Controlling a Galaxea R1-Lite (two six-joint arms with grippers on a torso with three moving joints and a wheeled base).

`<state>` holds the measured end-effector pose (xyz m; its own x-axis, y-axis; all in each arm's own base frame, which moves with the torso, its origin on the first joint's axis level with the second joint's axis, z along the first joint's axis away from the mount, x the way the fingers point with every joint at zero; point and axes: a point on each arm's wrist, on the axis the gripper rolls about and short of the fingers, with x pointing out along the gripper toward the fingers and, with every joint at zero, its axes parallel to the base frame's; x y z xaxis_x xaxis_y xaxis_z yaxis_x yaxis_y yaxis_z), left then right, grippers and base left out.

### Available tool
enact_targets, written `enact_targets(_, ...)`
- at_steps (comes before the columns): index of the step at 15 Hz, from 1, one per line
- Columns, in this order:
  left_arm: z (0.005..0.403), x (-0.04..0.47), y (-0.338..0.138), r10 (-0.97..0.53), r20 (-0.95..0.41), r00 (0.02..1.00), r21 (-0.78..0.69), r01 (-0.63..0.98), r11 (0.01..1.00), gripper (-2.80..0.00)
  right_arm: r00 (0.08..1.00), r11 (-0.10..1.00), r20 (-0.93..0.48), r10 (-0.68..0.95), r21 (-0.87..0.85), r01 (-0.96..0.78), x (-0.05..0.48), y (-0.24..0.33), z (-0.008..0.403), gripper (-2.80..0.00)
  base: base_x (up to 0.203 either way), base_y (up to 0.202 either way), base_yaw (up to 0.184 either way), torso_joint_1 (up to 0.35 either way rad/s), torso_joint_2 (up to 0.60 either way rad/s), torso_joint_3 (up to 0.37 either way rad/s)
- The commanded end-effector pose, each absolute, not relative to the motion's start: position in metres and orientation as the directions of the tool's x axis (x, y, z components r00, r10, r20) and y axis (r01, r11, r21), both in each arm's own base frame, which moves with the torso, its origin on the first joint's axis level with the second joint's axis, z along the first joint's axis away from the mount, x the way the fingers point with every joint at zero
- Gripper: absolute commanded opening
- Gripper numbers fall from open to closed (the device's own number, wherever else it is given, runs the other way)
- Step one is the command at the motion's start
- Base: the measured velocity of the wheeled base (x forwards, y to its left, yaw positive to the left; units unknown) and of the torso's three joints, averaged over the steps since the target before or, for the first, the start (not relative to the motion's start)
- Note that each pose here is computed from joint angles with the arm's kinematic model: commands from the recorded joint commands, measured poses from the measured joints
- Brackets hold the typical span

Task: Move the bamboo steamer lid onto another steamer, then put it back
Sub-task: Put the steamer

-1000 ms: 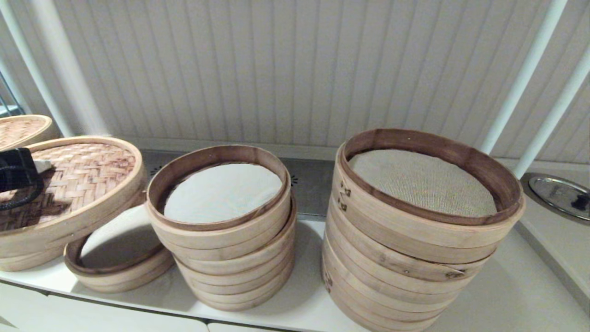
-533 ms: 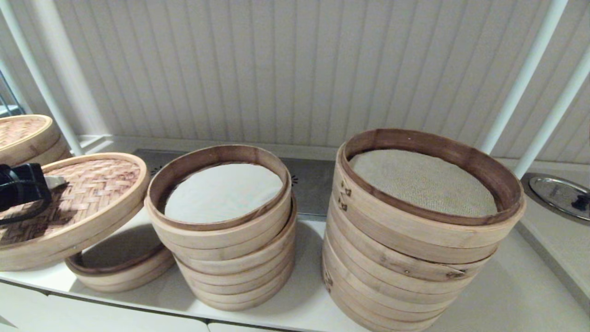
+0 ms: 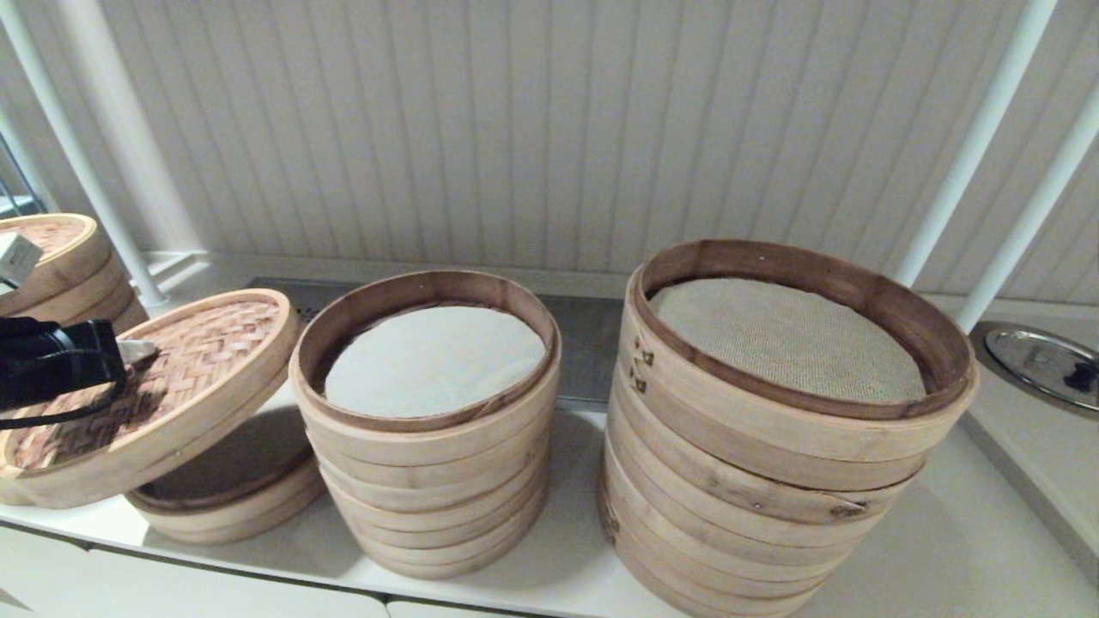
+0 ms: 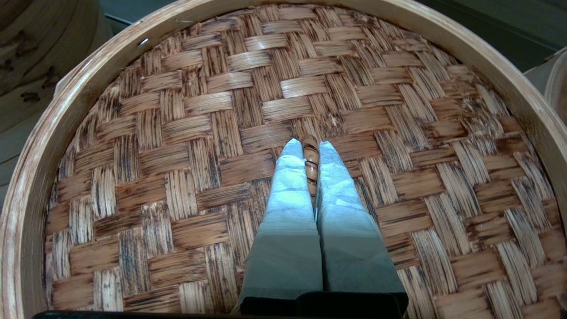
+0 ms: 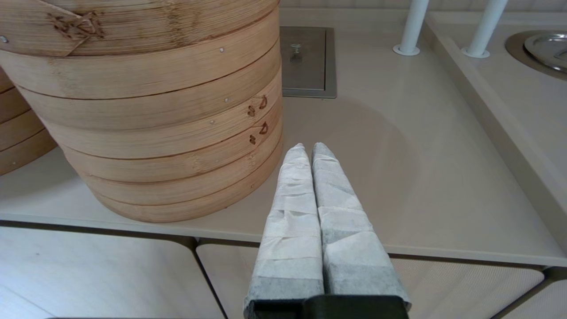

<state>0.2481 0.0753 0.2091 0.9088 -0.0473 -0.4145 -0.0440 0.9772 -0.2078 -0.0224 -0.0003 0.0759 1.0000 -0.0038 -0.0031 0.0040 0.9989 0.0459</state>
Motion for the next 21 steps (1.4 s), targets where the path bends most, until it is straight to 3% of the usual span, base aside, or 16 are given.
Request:
enact_targets(1,0.200,0.257,0.077,-0.053,-0.432,0.900,-0.213,-0.045,0.976,-2.80,1.000,0.999,-0.006,-0.003,0.046,0.003,-0.022,0.000,0.075,-2.80,0.000,0.000,0.000,0.000,0.00,0.000)
enact_targets(8,0.199,0.264,0.081,-0.046,-0.401,0.915,-0.204,-0.041,0.978,-2.80,1.000,0.999,-0.006,-0.004,0.046,0.005,-0.022,0.000,0.075,-2.80,0.000,0.000,0.000,0.000,0.00,0.000)
enact_targets(21,0.153,0.291,0.088,-0.060,-0.449,0.891,-0.217,-0.043,0.975,-2.80,1.000,0.999,-0.006,-0.003,0.046,0.003,-0.022,0.000,0.075,-2.80,0.000,0.000,0.000,0.000,0.00,0.000)
